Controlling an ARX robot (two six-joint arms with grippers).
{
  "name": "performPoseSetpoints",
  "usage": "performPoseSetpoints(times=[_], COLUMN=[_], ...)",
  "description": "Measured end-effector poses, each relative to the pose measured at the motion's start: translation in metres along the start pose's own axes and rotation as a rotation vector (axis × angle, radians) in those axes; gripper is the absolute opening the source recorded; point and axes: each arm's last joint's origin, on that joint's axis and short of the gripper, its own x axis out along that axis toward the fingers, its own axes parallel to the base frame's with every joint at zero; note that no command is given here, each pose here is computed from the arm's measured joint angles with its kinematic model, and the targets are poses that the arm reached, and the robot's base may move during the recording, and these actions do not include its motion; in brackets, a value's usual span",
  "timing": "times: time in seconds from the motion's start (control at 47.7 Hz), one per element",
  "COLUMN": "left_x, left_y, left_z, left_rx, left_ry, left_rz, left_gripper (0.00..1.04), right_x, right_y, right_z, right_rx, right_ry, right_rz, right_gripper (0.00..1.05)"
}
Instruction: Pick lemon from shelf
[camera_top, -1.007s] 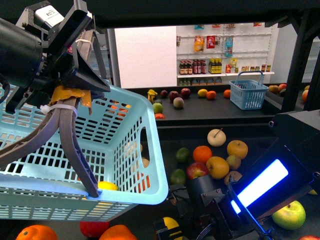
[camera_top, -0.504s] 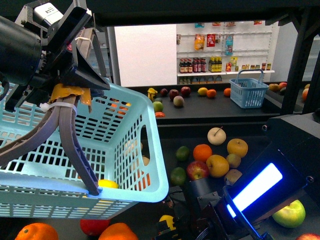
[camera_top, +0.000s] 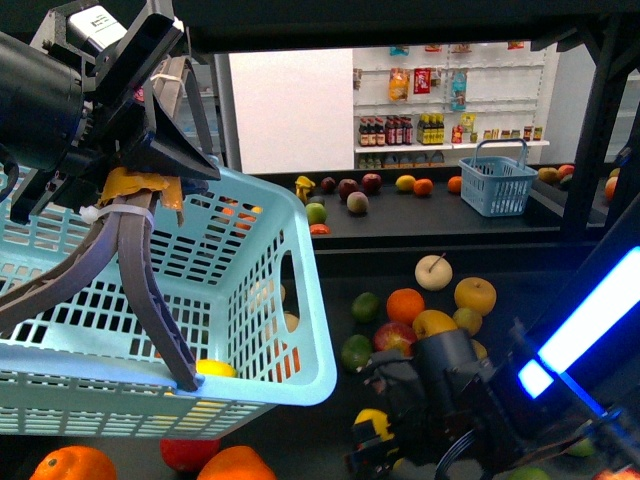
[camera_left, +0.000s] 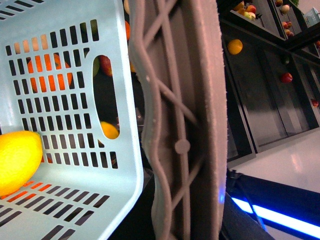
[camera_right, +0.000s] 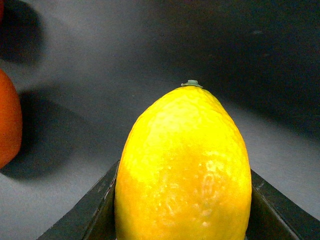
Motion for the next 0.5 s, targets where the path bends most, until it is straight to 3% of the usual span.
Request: performPoseSetpoints(times=[0.294,0.504], left_x=[0.0,0.0], left_y=[0.0,0.0], left_z=[0.0,0.0], left_rx=[0.0,0.0], left_ry=[0.0,0.0], left_rz=[0.0,0.0], left_gripper=[0.13,0.13], right_x=[-0.085,-0.143], right_y=[-0.041,-0.035], right_z=[0.047,0.095], right_rx=[-0.026,-0.051], right_ry=[-0.108,-0.217], right_rz=[-0.087,-0.077], right_gripper=[0.57,0.57])
